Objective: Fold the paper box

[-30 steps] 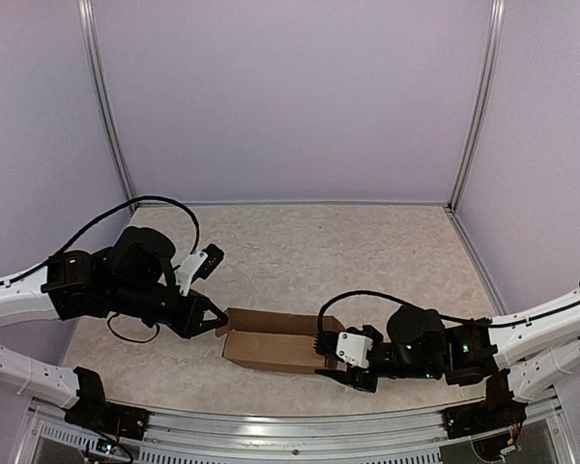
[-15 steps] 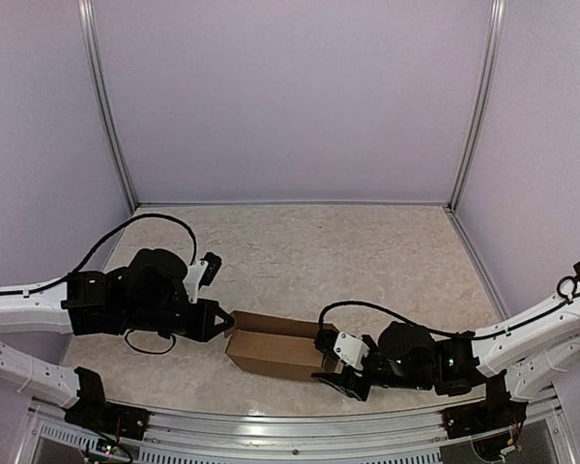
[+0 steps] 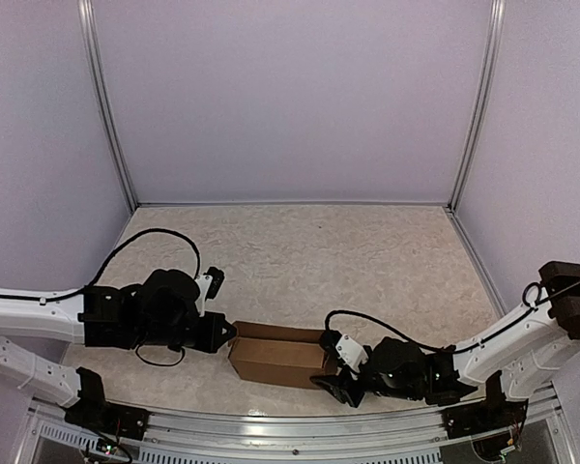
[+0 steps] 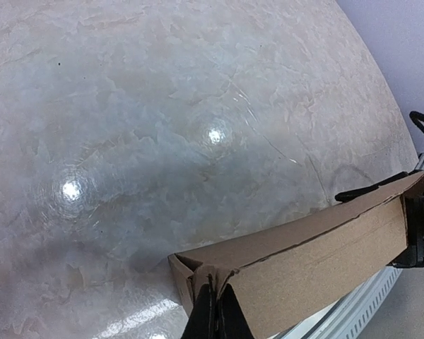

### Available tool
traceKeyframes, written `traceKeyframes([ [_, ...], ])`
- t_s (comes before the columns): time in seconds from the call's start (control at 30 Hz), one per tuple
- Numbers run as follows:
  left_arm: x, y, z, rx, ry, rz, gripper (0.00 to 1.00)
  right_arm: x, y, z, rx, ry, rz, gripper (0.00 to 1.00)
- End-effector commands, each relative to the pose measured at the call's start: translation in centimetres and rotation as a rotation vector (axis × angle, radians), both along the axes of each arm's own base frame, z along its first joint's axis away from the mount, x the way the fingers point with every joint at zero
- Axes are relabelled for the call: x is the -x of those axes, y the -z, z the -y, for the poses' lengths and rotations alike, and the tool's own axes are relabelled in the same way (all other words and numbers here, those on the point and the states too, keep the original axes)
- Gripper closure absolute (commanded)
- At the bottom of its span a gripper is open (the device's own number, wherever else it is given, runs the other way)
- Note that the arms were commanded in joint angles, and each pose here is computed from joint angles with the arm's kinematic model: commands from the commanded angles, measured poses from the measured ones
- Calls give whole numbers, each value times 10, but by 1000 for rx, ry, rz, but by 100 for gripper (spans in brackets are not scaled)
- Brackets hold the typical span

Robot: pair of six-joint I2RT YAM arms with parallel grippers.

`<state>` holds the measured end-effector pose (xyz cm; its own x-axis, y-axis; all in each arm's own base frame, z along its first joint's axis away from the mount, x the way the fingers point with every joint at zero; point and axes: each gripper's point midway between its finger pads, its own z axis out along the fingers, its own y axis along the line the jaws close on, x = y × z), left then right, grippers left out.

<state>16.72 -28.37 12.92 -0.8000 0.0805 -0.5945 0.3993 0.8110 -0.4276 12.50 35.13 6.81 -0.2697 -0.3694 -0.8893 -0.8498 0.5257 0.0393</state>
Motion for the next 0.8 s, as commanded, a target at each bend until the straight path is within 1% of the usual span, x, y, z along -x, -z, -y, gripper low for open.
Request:
traceKeyframes([
  [0.0, 20, 26, -8, -72, 17, -74, 100, -48, 24, 43, 27, 336, -6, 91],
  [0.23, 21, 31, -7, -103, -1, -67, 100, -54, 39, 48, 36, 405, -17, 93],
  [0.53, 25, 36, -22, -138, -48, -88, 100, -59, 42, 58, 32, 466, -18, 94],
  [0.6, 25, 30, -22, -131, -54, -86, 100, -60, 43, 57, 31, 470, -19, 94],
  [0.77, 19, 1, -16, -60, -57, -59, 100, -60, 44, 54, 39, 467, -16, 94],
])
